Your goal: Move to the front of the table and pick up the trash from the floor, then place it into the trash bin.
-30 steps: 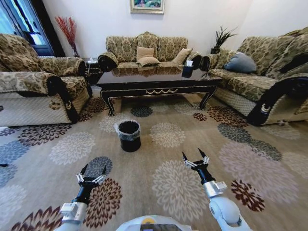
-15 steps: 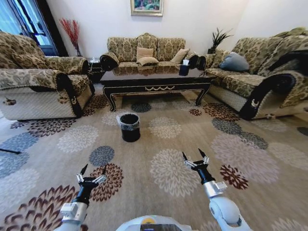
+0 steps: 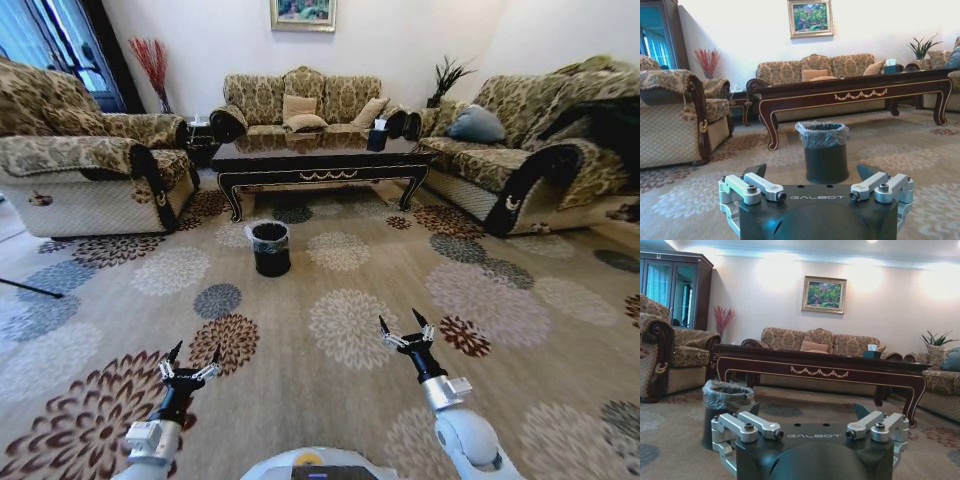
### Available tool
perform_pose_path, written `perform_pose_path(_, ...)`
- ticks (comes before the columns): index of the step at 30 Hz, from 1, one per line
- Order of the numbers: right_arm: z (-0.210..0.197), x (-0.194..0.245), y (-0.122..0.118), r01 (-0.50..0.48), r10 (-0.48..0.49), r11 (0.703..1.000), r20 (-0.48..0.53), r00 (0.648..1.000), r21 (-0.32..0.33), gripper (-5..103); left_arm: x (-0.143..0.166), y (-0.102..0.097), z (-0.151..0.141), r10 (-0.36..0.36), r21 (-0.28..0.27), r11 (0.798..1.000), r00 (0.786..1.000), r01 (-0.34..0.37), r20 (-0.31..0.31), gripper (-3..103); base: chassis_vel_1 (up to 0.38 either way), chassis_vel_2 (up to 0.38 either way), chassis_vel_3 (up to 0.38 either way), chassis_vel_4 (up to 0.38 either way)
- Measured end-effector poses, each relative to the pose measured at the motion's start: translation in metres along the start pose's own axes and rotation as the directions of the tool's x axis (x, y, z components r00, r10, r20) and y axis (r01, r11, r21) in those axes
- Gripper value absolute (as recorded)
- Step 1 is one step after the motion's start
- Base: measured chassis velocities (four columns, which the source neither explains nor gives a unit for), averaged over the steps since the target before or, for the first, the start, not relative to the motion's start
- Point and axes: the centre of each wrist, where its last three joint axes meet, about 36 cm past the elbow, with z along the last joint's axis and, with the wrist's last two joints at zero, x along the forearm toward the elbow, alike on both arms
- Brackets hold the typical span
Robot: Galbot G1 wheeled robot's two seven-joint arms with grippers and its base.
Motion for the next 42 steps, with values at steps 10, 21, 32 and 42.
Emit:
perform_pose_path(10,0.0000,0.0000,0.0000,0.000,0.000,1.000,0.000,1.000,0.000,100,0.0000,0.0000,0.0000,0.000,0.000,1.000,1.000,0.000,0.000,100,0.194,-0.205,-0.197,0.207)
perform_pose_path(21,0.0000,-0.0001,0.0000,0.000,0.000,1.000,0.000,1.000,0.000,100,-0.0001,0.0000,0.0000,0.000,0.000,1.000,1.000,0.000,0.000,100,0.052,-0.064,-0.048,0.061)
perform_pose_path(32,0.0000,0.0000,0.0000,0.000,0.000,1.000,0.000,1.000,0.000,100,-0.0001,0.0000,0.0000,0.000,0.000,1.000,1.000,0.000,0.000,100,0.000,0.000,0.000,0.000)
perform_pose_path(42,0.0000,0.0000,0.0000,0.000,0.000,1.000,0.000,1.000,0.000,100,0.0000,0.0000,0.0000,0.000,0.000,1.000,1.000,0.000,0.000,100,0.000,0.000,0.000,0.000)
